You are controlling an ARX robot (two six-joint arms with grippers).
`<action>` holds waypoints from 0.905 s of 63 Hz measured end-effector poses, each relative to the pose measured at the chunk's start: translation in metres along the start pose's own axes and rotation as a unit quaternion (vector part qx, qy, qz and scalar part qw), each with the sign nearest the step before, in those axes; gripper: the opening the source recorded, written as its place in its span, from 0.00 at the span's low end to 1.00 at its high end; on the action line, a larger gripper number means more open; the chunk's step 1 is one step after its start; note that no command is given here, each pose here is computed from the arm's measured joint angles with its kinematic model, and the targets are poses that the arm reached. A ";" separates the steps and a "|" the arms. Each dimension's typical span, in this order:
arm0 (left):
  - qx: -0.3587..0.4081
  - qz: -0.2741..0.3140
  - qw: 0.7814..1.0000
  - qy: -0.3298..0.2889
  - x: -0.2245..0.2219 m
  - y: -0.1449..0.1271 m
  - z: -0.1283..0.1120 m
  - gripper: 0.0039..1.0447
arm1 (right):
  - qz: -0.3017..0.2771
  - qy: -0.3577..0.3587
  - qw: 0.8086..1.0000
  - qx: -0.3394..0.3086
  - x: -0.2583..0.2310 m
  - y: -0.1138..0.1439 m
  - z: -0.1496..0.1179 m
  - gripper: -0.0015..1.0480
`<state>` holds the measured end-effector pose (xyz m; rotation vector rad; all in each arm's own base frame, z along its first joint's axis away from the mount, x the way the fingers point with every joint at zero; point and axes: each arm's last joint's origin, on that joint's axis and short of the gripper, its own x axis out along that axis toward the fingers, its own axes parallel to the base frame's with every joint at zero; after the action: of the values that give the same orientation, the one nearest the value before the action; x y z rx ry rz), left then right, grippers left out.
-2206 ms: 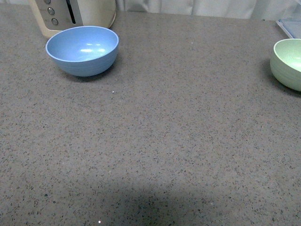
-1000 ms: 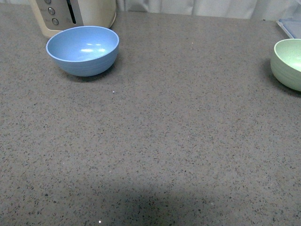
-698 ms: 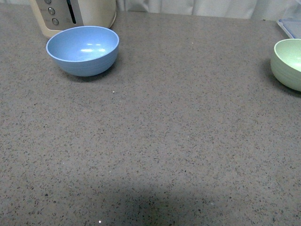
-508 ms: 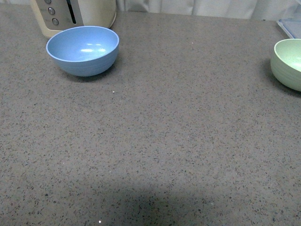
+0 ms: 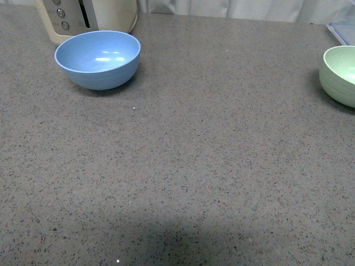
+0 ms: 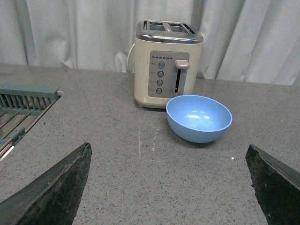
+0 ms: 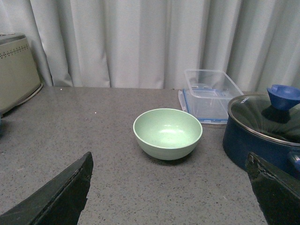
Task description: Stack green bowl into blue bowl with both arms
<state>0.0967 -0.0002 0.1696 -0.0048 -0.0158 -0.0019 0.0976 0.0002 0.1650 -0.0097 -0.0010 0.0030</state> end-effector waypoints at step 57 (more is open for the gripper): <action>-0.137 0.110 0.972 0.158 0.013 0.007 -0.015 0.94 | 0.000 0.000 1.000 0.000 0.000 0.000 0.000 0.91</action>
<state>0.1102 0.0066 0.1550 -0.2835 0.3041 0.2165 0.0976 0.0002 0.1650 -0.0097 -0.0010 0.0030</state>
